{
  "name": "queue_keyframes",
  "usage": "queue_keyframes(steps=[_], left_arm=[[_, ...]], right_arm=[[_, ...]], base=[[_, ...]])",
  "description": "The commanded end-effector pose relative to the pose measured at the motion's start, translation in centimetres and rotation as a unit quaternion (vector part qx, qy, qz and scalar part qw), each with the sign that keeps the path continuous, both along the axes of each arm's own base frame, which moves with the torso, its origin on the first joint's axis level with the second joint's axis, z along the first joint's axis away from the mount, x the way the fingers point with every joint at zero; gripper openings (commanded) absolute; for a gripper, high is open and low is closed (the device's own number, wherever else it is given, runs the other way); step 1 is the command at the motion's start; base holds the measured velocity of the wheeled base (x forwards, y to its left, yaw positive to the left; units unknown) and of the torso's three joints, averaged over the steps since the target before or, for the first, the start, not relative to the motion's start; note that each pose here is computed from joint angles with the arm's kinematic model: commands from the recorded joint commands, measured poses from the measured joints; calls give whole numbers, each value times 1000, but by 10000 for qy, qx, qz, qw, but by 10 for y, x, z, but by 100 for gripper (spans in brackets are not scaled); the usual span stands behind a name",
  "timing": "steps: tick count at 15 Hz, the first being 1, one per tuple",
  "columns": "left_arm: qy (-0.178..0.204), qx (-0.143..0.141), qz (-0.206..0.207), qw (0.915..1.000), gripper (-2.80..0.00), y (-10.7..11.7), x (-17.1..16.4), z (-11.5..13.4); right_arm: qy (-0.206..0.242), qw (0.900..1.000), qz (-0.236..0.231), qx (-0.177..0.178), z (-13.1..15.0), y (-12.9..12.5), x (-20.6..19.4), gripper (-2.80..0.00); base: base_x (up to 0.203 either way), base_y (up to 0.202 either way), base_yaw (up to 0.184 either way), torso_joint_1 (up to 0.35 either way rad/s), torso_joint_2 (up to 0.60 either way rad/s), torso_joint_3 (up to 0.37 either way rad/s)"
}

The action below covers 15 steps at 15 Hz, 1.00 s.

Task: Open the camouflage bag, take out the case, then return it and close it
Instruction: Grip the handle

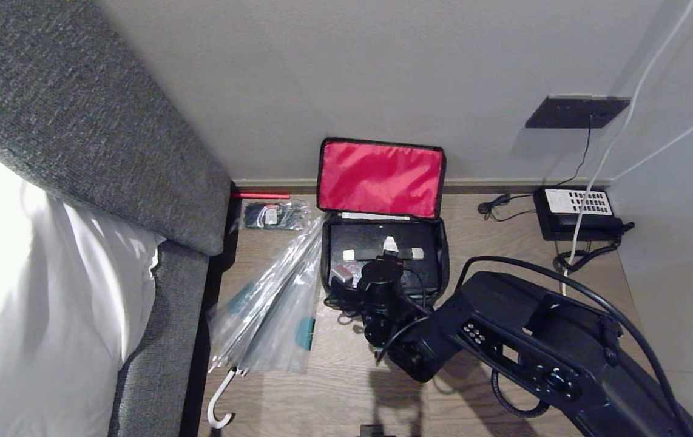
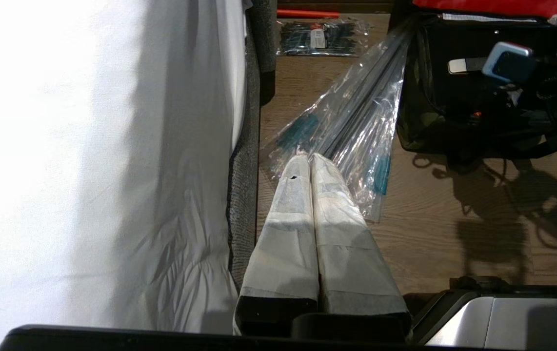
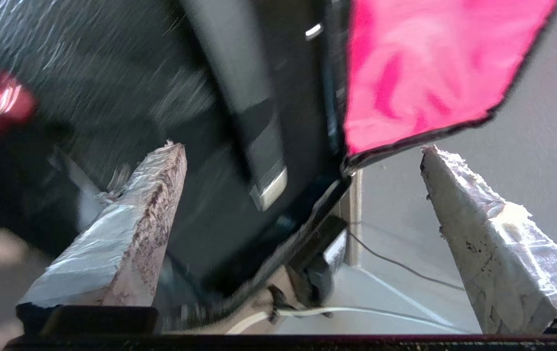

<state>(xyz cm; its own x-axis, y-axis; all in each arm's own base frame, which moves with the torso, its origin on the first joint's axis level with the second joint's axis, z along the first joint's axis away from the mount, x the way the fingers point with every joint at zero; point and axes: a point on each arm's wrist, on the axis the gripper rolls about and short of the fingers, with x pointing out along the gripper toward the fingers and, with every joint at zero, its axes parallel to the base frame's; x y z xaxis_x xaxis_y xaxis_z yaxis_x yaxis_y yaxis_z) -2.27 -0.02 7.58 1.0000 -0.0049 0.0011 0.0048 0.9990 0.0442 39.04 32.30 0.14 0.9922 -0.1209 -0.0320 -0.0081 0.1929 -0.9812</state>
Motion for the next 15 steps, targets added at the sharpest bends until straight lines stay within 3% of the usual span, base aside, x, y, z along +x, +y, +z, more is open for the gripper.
queue_keyframes(steps=[1, 3, 8, 11, 14, 15], left_arm=[[13, 1, 1, 10000, -280, 0, 0, 0], [13, 1, 1, 10000, -280, 0, 0, 0], [13, 1, 1, 10000, -280, 0, 0, 0], [13, 1, 9, 10000, -280, 0, 0, 0], [24, 1, 1, 10000, -280, 0, 0, -1], [28, 1, 1, 10000, -280, 0, 0, 0]], right_arm=[[-170, 9997, -26, 147, 0, 3, 5, 0], [-331, 9992, -60, 206, -1, 1, 11, 0], [-237, 9996, -140, 90, -15, -11, 21, 0], [-358, 9992, 123, 155, -16, -14, 33, 0], [-554, 9982, 242, -12, -16, -17, 49, 0], [-562, 9976, 339, -213, -18, -23, 54, 0]], base=[[0, 0, 0, 0, 0, 0], [0, 0, 0, 0, 0, 0], [0, 0, 0, 0, 0, 0], [0, 0, 0, 0, 0, 0], [0, 0, 0, 0, 0, 0], [0, 0, 0, 0, 0, 0]])
